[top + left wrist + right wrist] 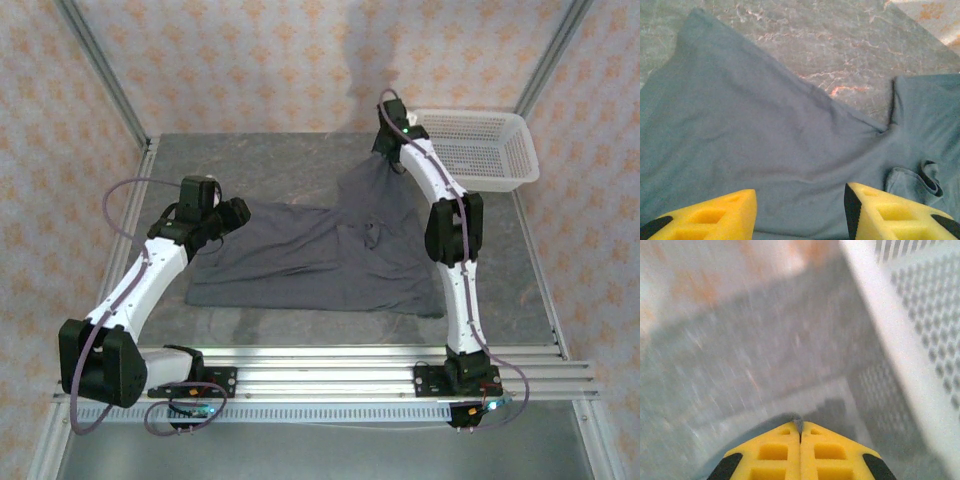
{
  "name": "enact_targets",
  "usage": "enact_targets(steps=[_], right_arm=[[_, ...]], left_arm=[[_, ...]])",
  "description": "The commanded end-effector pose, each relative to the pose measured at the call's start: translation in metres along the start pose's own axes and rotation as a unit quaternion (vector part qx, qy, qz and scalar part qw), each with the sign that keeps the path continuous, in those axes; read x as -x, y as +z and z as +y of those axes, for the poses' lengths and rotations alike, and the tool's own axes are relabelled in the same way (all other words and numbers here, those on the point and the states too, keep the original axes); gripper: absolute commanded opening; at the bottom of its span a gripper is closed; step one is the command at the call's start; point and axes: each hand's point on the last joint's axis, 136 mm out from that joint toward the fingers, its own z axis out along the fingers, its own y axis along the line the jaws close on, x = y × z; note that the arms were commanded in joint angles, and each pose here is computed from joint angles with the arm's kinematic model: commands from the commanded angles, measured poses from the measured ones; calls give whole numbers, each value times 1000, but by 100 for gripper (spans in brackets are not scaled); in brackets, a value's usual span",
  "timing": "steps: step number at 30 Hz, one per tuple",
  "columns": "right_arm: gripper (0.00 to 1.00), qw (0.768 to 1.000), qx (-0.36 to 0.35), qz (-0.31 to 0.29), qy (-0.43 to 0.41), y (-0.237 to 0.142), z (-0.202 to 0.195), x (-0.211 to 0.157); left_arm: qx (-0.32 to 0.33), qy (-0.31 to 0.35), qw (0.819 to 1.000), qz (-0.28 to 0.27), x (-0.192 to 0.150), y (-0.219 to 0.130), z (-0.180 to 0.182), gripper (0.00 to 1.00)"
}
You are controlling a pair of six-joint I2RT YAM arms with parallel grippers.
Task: Fold the inside-out t-shirt
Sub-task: Smooth out the T-shirt at the center of the table.
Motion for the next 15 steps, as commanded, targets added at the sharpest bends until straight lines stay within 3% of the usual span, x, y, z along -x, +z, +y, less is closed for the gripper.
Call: enact_targets(steps=[1,2,4,6,10,13,15], right_arm=[[4,997,-63,-23,31,23,-32,16],[8,997,-61,-27,37,24,-32,22],[34,998,-30,-30,47,20,-23,36],[45,999,18,-24,42,8,-7,43],[46,997,63,25,28,-21,4,32],[39,997,24,74,24,-30,-20,-3],[31,995,35,88,26,-34,-29,-30]], left_arm=[[-15,11,1000,-19,13,-4,-13,50],[-14,10,1000,-20,13,-4,-13,50],[-13,6,1000,-20,13,-3,-13,50],[-12,4,1000,-18,13,0,-12,50],[-4,0,1000,-9,13,9,-11,50],[6,3,1000,-5,14,16,-9,50],[29,10,999,-8,17,19,-2,50]])
